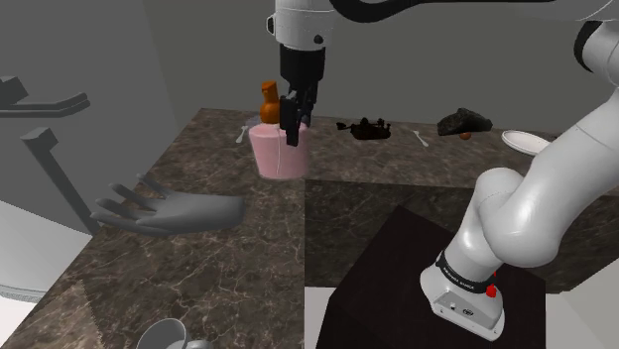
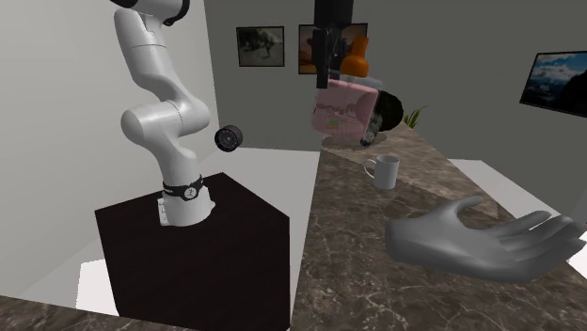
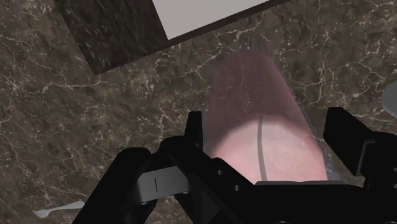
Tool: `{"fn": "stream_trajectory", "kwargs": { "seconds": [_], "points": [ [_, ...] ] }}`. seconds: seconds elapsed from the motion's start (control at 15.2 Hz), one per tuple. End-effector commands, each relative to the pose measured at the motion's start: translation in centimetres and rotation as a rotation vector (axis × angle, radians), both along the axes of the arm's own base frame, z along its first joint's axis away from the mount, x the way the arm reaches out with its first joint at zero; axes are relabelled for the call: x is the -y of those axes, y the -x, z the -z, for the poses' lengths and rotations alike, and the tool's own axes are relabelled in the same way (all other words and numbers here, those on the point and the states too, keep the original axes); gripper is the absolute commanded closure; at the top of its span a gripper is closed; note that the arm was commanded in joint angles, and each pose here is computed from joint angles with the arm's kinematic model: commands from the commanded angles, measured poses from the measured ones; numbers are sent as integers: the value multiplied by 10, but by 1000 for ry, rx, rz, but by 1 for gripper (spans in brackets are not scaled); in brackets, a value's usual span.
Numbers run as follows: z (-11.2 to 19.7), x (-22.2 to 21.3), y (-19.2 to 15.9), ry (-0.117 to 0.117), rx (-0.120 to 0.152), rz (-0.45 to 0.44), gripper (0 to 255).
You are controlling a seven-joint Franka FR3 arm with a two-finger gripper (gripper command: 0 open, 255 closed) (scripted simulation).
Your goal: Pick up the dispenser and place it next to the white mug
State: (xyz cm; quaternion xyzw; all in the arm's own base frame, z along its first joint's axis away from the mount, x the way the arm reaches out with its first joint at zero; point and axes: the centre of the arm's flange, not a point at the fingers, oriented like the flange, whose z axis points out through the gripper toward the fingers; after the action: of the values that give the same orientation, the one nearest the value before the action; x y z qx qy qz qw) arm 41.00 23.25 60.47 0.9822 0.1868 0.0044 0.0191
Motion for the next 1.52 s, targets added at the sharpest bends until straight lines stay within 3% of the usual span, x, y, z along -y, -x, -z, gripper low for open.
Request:
{"fn": "stream_trajectory", "kwargs": {
  "seconds": [0.0,1.45],
  "points": [
    [1,-25,11,0,0,2,255],
    [0,-280,143,0,0,2,255]
  ]
}}
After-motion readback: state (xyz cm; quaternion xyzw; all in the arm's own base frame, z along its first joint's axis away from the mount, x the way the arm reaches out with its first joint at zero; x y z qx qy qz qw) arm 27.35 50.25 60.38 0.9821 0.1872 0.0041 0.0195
